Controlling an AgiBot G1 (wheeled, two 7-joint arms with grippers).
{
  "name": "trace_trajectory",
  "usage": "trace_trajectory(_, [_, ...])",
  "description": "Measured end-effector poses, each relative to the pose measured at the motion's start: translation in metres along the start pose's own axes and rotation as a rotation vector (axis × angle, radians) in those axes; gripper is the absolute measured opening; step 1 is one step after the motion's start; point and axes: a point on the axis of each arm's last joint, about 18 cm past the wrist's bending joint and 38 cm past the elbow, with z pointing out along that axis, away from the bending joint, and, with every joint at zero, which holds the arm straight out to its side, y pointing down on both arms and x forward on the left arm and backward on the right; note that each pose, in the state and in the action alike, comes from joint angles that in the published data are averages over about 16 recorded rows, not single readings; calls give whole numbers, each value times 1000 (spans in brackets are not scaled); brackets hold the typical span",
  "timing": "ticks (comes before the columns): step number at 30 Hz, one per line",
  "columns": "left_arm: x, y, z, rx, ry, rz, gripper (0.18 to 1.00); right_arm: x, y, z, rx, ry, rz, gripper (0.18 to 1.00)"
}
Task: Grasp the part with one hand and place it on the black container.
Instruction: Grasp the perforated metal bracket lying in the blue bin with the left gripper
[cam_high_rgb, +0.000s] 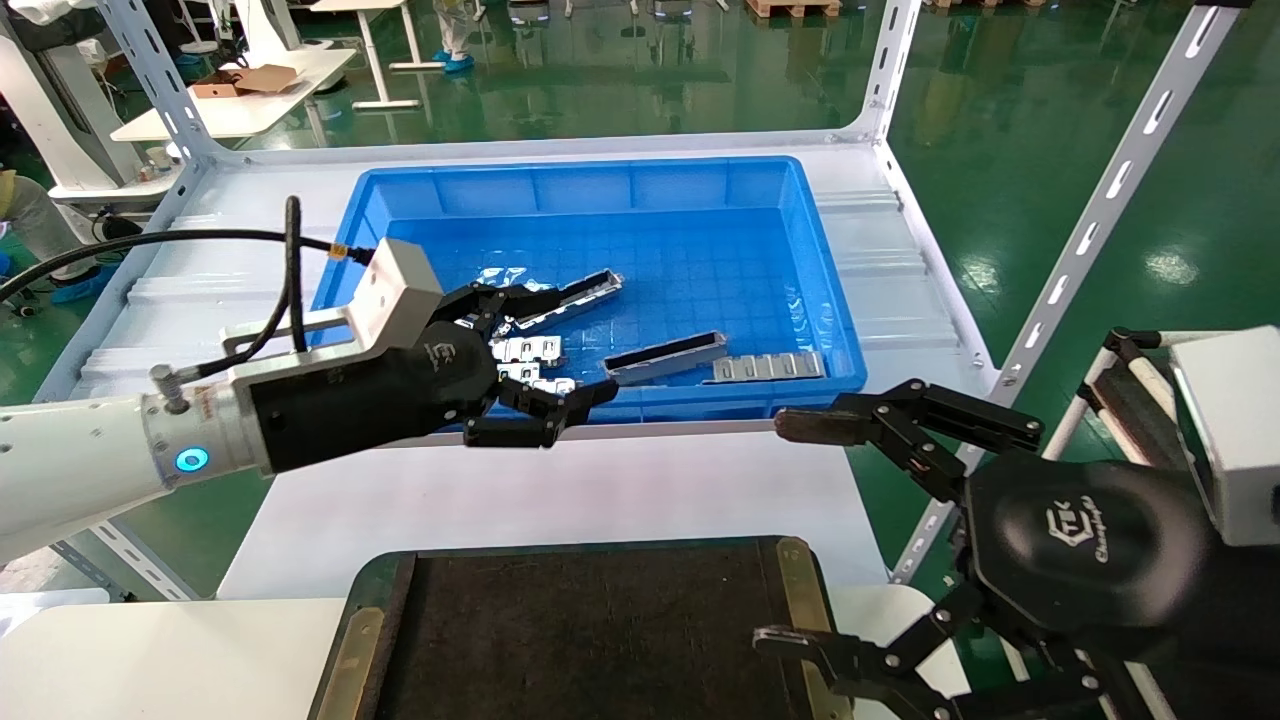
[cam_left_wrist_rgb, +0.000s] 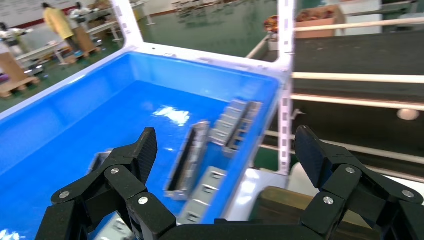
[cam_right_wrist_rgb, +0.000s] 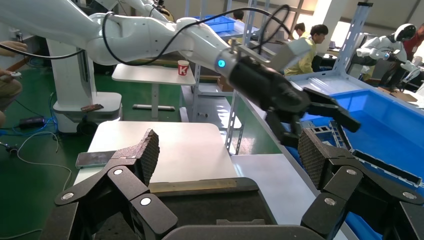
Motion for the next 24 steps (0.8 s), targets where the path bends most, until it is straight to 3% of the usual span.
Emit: trace_trajectory(24, [-60,30,74,-103,-265,-27,1001,0,0,0,0,0,0,1001])
